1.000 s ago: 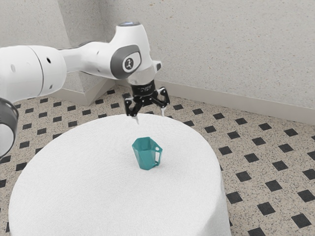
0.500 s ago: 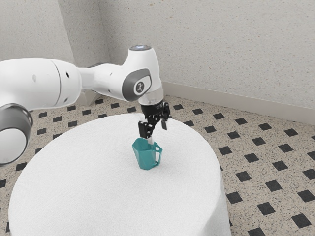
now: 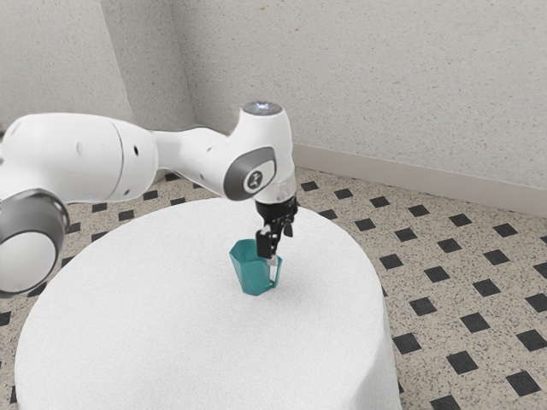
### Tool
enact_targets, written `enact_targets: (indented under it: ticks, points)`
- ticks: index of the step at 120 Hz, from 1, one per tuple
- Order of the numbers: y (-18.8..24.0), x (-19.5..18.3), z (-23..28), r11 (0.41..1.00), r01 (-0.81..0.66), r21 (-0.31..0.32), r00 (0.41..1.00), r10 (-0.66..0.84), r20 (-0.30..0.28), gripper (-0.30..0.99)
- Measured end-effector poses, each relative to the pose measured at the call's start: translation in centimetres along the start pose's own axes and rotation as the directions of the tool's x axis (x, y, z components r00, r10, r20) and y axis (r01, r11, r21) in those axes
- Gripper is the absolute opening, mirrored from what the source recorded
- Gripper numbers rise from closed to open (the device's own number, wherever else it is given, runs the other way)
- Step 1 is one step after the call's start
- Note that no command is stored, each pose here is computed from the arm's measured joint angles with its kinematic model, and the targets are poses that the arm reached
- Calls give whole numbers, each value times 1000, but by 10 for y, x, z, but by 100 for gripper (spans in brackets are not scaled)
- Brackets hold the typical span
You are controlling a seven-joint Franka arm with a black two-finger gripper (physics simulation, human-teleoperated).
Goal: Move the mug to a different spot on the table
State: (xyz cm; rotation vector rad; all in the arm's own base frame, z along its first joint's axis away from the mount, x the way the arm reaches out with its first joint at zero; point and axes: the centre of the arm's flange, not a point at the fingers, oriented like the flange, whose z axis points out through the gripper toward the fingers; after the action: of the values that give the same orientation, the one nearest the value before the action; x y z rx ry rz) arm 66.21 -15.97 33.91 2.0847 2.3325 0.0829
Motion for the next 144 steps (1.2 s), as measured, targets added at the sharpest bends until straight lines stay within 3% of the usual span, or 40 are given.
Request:
enact_targets:
  ticks: [92,144]
  points:
    - [-9,0,24,999,39,8,997,-39,-74,65]
    - [-10,-4,24,1000,28,-4,997,-28,-69,33]
